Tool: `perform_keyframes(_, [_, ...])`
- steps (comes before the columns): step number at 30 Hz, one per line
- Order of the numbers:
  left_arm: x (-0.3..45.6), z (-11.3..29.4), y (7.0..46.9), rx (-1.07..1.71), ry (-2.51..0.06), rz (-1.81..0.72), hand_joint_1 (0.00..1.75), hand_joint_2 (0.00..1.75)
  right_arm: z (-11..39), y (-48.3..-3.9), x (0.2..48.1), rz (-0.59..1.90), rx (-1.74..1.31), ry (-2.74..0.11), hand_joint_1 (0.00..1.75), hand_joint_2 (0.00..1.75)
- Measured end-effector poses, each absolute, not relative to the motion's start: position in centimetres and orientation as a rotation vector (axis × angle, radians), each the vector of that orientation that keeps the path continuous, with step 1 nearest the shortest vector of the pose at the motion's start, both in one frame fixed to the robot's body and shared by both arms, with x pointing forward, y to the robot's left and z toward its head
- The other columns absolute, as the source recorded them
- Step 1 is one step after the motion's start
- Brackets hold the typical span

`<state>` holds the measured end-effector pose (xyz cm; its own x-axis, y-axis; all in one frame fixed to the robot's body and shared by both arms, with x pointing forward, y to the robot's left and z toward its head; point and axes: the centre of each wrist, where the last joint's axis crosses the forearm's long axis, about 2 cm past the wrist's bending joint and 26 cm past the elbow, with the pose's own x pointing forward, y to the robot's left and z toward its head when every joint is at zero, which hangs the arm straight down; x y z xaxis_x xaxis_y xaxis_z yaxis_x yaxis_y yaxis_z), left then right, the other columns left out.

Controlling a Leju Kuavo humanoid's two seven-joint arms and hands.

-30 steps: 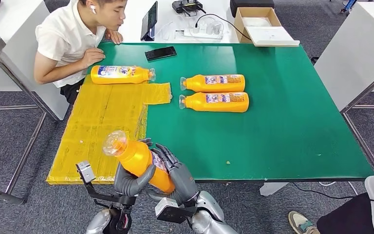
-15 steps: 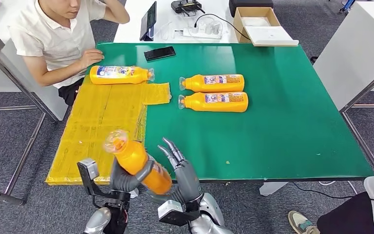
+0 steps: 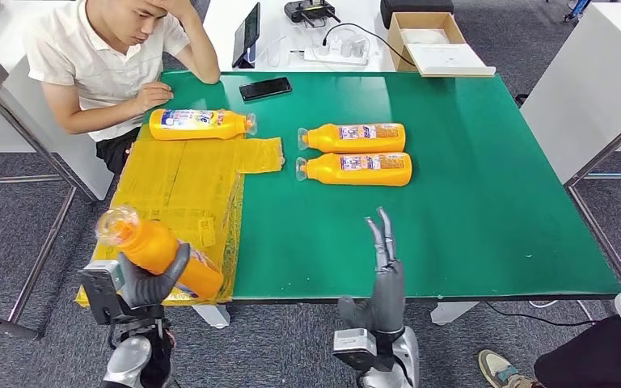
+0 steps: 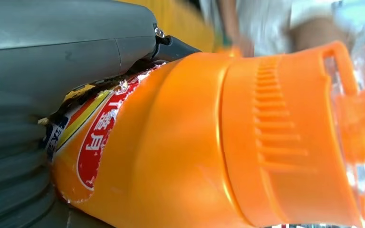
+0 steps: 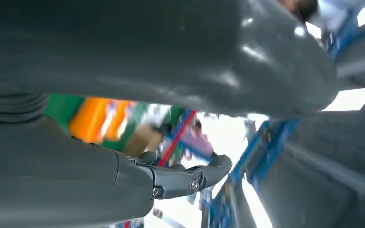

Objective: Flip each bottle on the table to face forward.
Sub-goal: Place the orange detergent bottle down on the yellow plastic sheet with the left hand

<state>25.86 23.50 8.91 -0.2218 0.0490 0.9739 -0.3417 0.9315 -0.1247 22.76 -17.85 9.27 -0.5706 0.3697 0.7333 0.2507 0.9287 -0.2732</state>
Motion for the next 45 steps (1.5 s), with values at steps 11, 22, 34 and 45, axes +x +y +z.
perform_keyframes(11, [27.4, 10.2, 27.5, 0.756, -1.893, 0.107, 1.75, 1.75, 11.4, -20.2, 22.4, -0.084, -0.539, -2.202, 0.00, 0.00])
perform_keyframes(22, [32.7, 10.4, 25.0, 1.062, -1.726, -0.760, 1.75, 1.75, 11.4, -19.4, 22.9, -0.161, -0.493, -2.173, 0.00, 0.00])
perform_keyframes(34, [36.2, 6.8, 25.4, 1.062, -1.399, -1.244, 1.71, 1.75, 9.9, -17.4, 23.0, -0.124, -0.400, -2.113, 0.00, 0.00])
perform_keyframes(45, [38.4, 7.5, 26.0, 0.587, -1.225, -1.105, 0.00, 1.75, 8.5, -16.5, 22.9, -0.096, -0.357, -2.058, 0.00, 0.00])
